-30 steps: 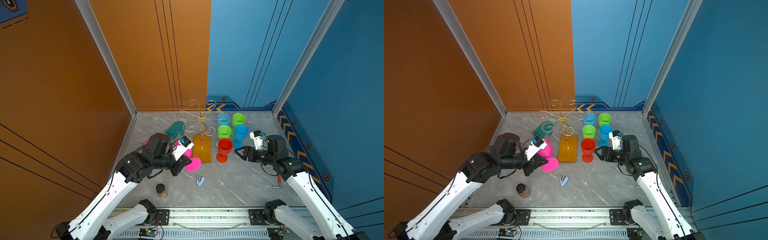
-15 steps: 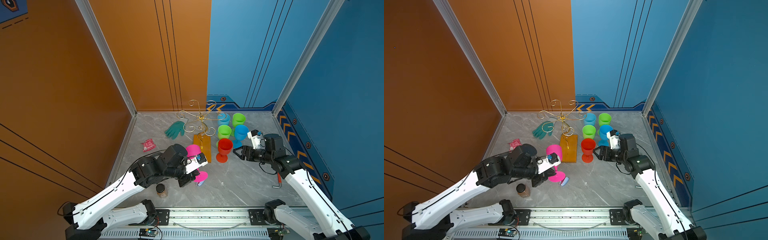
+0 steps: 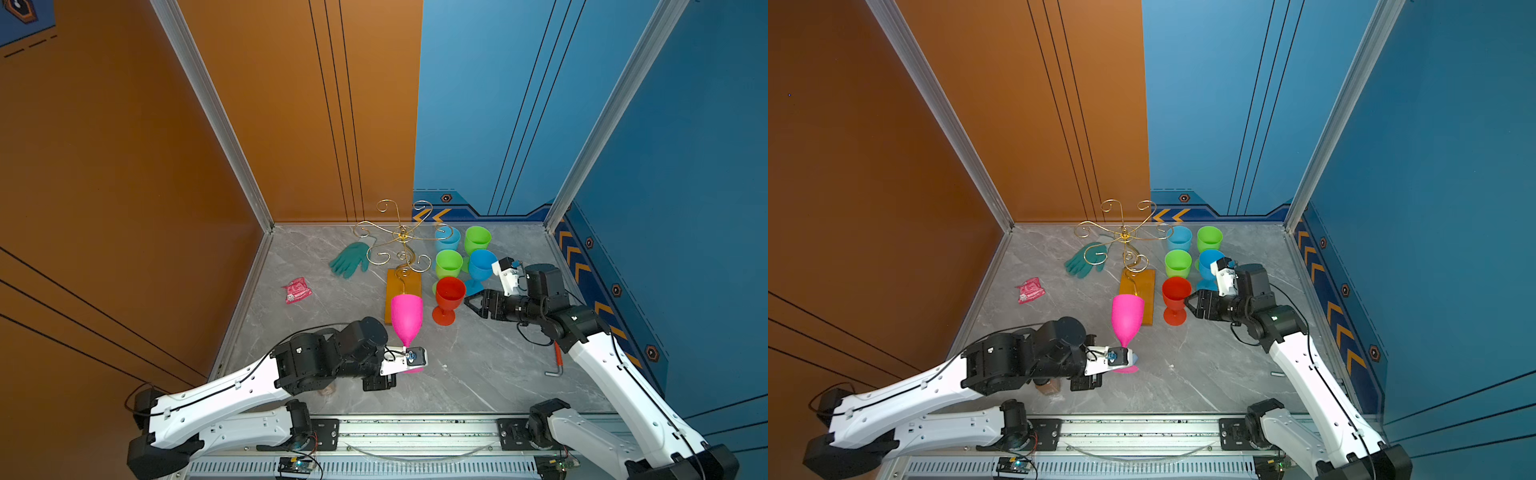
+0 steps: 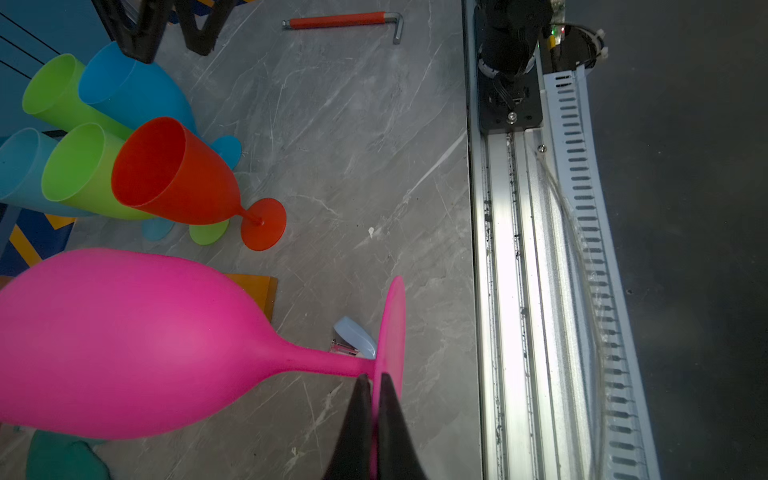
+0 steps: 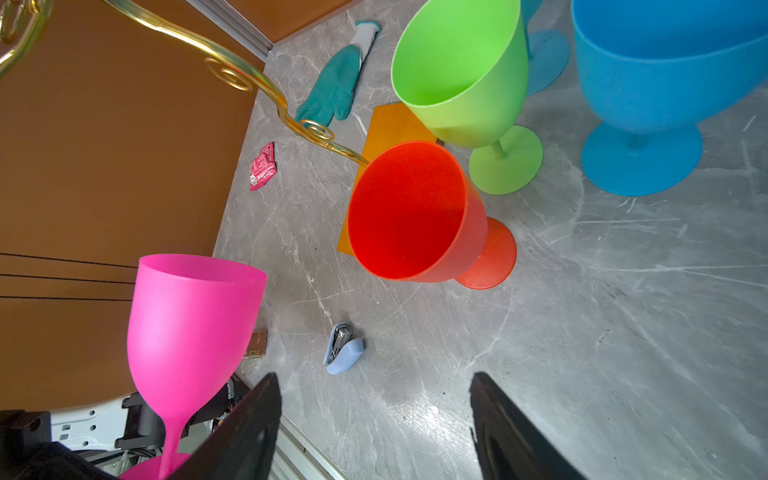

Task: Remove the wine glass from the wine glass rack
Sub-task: 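Carry the pink glass by its foot toward the robot with the left gripper, then grasp the pink glass bowl with the right gripper while the left holds its foot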

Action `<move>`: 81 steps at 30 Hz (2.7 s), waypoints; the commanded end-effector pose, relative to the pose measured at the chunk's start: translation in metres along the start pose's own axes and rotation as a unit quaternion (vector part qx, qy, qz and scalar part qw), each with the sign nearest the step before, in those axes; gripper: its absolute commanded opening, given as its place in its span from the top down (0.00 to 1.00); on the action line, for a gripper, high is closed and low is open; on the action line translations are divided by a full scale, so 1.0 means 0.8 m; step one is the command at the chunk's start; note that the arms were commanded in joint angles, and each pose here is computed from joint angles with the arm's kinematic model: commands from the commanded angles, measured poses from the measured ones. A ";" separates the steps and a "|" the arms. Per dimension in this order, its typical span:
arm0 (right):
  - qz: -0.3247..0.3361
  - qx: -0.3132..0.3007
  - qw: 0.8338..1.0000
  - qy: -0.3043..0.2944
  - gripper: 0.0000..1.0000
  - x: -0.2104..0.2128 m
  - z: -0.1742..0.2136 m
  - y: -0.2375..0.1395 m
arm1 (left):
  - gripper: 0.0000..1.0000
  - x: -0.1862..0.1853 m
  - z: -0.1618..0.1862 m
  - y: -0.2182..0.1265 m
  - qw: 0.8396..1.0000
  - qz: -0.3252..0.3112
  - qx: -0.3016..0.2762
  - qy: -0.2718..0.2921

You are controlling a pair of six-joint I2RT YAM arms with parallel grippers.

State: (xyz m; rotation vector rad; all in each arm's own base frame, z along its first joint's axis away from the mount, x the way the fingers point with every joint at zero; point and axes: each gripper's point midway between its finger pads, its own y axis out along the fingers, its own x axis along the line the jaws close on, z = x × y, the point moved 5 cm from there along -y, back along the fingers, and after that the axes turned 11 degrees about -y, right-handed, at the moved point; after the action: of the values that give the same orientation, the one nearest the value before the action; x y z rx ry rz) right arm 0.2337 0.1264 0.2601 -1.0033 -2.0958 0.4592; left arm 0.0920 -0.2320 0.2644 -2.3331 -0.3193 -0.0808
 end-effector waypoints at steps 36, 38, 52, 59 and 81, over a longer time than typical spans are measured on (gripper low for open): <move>-0.115 0.069 0.989 -0.062 0.40 0.074 -0.025 -0.001 | 1.00 -0.008 0.029 0.051 0.876 -0.231 0.070 0.419; -0.118 0.074 0.988 -0.065 0.41 0.076 -0.024 0.000 | 1.00 -0.009 0.027 0.052 0.868 -0.239 0.069 0.430; -0.150 0.099 0.981 -0.069 0.58 0.089 -0.015 0.009 | 1.00 -0.004 0.021 0.057 0.830 -0.290 0.065 0.473; -0.156 0.106 0.980 -0.071 0.73 0.090 -0.014 0.010 | 1.00 -0.002 0.022 0.062 0.817 -0.304 0.073 0.485; -0.126 0.112 0.982 -0.084 1.00 0.083 -0.012 0.007 | 0.84 -0.001 0.032 0.071 0.817 -0.304 0.075 0.484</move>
State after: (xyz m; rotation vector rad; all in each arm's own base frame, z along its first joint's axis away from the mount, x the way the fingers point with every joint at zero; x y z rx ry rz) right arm 0.2183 0.1826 0.2901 -0.5634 -2.2055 0.6238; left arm 0.1038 -0.2517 0.2065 -1.6332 -0.4522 -1.4521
